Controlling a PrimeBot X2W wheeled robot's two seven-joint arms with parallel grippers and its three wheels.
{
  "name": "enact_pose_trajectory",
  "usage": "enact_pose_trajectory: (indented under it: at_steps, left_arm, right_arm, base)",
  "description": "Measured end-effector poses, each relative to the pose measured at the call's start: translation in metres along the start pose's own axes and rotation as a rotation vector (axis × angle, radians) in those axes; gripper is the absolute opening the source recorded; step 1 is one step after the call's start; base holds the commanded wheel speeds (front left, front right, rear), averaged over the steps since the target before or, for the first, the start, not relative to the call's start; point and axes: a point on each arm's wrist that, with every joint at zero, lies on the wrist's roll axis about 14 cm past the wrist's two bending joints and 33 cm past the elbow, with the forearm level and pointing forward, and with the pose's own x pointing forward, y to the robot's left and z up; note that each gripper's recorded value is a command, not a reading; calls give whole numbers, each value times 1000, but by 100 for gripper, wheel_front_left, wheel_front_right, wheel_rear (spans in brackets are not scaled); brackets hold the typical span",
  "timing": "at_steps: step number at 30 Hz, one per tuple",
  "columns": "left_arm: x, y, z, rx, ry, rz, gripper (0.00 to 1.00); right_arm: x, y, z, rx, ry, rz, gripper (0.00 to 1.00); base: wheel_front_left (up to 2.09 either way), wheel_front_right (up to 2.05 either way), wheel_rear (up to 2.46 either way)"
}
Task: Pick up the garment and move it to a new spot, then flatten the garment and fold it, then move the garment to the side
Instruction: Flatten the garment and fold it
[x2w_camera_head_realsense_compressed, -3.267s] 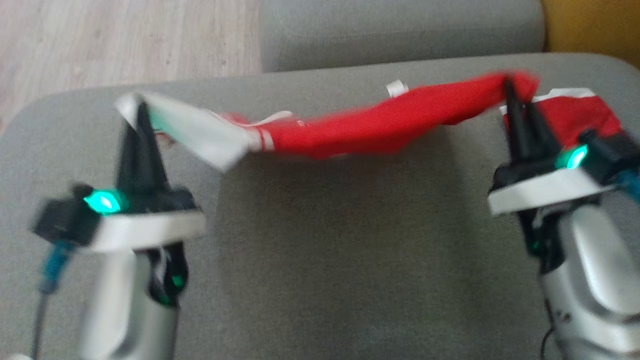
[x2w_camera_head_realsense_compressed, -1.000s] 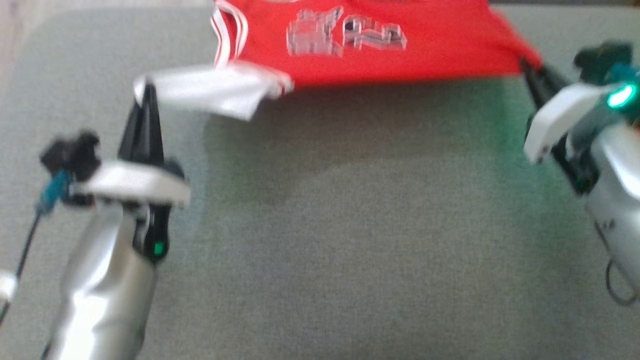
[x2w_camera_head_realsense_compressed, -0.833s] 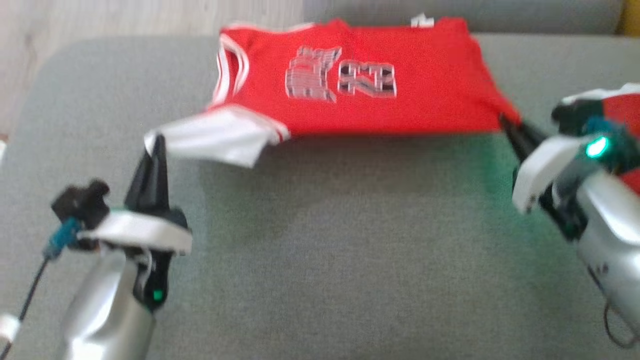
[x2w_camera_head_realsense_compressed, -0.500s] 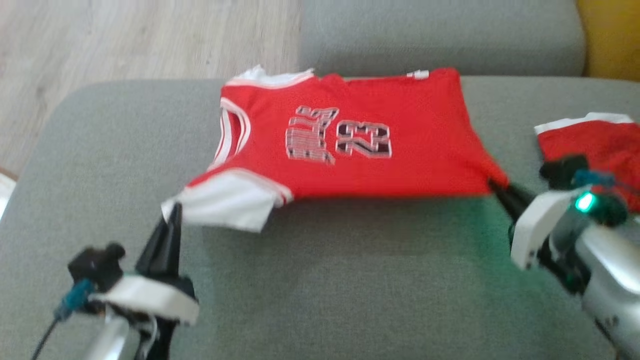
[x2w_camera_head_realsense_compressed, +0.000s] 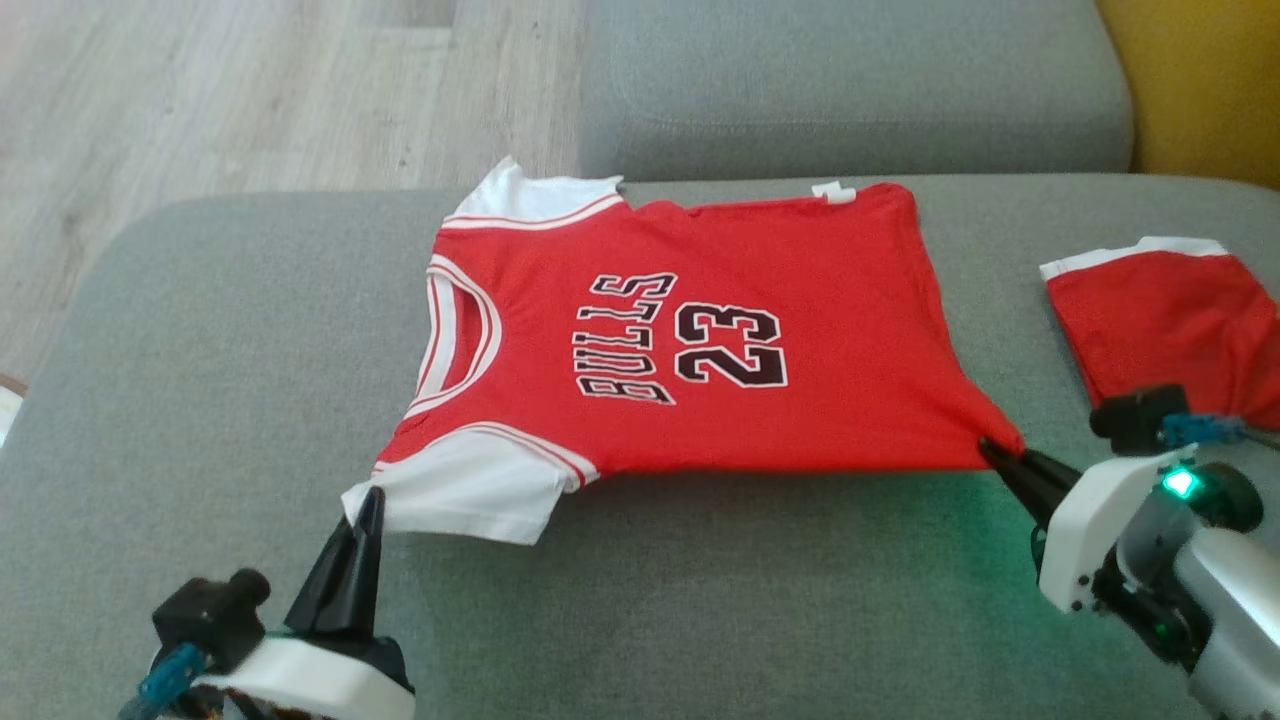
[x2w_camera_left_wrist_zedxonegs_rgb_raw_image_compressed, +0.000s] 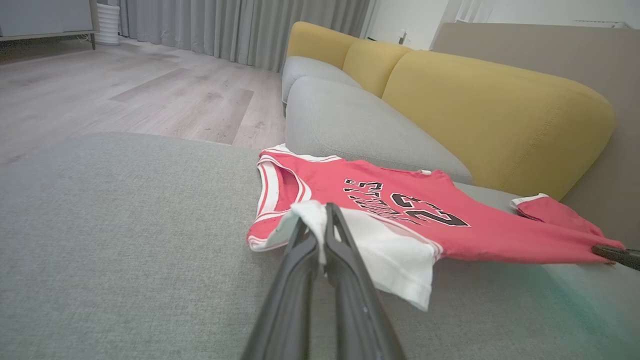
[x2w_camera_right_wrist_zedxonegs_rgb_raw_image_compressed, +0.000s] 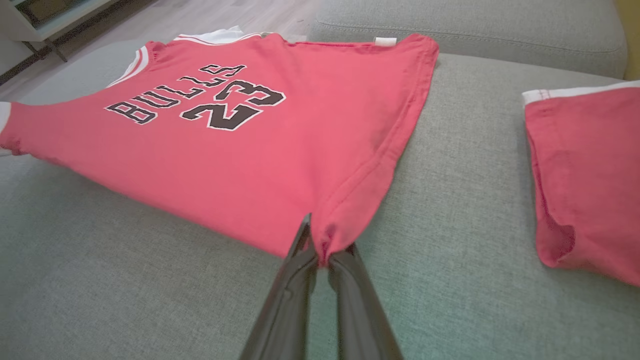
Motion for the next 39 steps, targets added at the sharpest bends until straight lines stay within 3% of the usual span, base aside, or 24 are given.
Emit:
enact_pose_trajectory:
  at_steps: [17, 39]
  left_arm:
    - [67, 17, 28, 71, -24, 9, 0]
    - [151, 34, 8, 330, 164, -53, 0]
  right_arm:
    - [26, -5, 9, 53, 41, -12, 0]
    - [78, -41, 32, 74, 186, -76, 0]
  base:
    - [0, 0, 0]
    - [0, 0, 0]
